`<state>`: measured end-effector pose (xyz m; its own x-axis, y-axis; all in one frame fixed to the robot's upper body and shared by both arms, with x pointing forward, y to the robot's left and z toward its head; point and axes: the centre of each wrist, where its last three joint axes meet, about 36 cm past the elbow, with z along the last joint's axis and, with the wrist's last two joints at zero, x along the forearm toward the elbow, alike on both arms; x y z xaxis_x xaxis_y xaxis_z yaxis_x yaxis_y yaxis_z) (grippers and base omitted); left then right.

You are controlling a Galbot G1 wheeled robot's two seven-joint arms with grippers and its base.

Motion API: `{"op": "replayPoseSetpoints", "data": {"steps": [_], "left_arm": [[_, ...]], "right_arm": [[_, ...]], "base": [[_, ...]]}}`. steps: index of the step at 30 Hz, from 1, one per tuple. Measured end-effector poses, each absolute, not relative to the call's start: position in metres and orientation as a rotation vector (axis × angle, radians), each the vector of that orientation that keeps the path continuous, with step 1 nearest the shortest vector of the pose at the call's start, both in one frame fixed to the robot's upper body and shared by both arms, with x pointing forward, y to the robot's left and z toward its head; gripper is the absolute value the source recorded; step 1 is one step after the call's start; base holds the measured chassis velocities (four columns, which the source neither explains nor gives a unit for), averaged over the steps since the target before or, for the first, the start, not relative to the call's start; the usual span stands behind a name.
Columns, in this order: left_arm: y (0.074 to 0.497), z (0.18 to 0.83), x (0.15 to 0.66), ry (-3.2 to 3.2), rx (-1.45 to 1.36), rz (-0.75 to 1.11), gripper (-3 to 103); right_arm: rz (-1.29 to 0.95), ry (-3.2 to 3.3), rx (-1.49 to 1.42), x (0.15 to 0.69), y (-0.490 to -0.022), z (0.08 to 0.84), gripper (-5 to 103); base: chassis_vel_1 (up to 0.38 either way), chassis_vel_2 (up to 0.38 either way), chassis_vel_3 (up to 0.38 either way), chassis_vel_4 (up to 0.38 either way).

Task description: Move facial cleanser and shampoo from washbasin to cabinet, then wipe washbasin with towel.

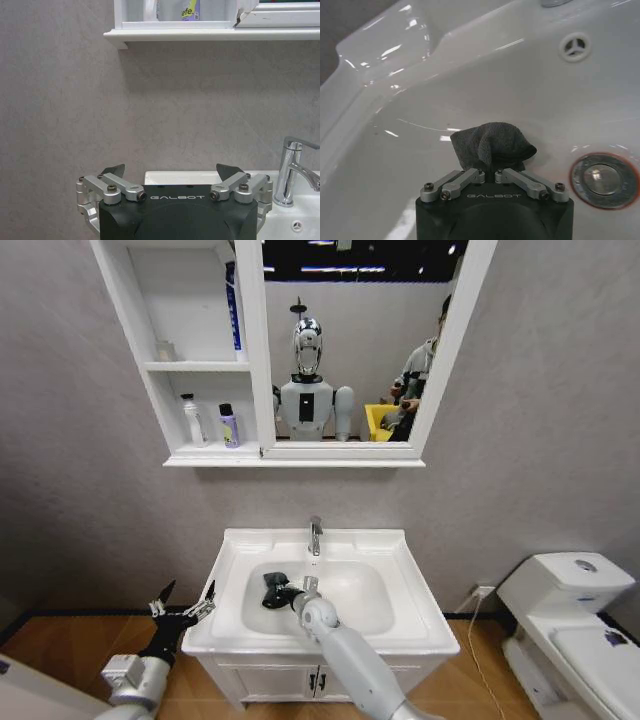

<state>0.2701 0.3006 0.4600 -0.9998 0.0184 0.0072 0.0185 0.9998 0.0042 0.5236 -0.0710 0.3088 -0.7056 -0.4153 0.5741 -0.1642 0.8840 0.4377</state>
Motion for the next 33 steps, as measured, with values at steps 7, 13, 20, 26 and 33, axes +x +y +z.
{"op": "replayPoseSetpoints", "data": {"steps": [7,13,20,26,33], "left_arm": [[0.301,0.460,0.270,-3.134,-0.029,-0.007,100],[0.301,0.460,0.270,-3.134,-0.029,-0.007,100],[0.301,0.460,0.270,-3.134,-0.029,-0.006,100],[0.301,0.460,0.270,-3.134,-0.029,-0.006,100],[0.301,0.460,0.270,-3.134,-0.029,-0.007,100]], "right_arm": [[-0.078,-2.469,0.196,0.536,-0.117,0.314,4],[0.103,-2.564,0.137,0.543,-0.136,0.310,4],[-0.046,-2.504,0.196,0.534,-0.117,0.298,4],[-0.365,-2.424,0.396,0.526,-0.048,0.325,4],[-0.390,-2.375,0.315,0.526,-0.046,0.338,4]], "base": [[0.000,0.000,0.000,0.000],[0.000,0.000,0.000,0.000],[0.000,0.000,0.000,0.000],[0.000,0.000,0.000,0.000],[0.000,0.000,0.000,0.000]]}}
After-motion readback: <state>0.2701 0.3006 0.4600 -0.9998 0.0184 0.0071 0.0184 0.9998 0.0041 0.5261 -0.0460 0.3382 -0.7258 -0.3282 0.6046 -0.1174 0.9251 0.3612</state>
